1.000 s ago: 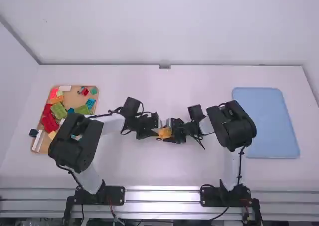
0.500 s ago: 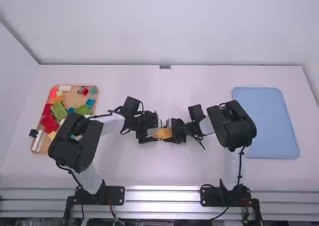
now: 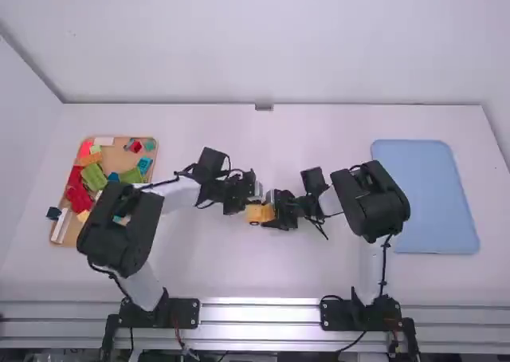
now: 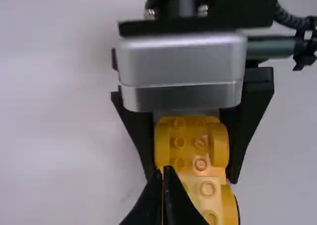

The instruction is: Assemble lego blocks to make yellow taxi

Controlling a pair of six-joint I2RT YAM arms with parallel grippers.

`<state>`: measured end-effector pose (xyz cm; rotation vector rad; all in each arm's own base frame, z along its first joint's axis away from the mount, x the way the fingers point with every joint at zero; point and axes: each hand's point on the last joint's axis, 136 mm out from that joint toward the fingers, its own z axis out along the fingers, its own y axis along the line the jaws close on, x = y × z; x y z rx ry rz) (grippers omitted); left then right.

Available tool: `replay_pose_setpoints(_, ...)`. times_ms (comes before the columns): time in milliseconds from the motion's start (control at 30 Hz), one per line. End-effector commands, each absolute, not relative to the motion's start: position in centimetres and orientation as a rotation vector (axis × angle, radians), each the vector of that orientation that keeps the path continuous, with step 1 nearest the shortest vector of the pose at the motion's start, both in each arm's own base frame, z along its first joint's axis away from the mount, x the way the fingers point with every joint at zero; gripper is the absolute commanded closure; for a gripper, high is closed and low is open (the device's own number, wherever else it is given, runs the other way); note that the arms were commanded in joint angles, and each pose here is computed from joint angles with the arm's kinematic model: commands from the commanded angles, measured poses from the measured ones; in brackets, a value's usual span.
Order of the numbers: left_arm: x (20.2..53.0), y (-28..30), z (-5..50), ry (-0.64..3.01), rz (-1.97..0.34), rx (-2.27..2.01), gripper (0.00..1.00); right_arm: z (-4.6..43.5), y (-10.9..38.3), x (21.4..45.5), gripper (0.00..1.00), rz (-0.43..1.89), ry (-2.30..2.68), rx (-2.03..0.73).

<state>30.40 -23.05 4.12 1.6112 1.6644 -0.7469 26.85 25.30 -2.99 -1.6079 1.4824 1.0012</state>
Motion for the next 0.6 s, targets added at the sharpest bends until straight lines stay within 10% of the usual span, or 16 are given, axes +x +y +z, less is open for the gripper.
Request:
replay_pose_setpoints(0,28.5,-23.0,2.6,1.72,-0.866,1.584,0.98,-3.9,25.0,26.6,0.49,0.991,1.512,-1.619)
replay_pose_setpoints(567,26.3,-21.9,-1.1,1.806,-0.9,1.613,0.98,-3.9,25.0,26.6,0.49,0.989,1.512,-1.619)
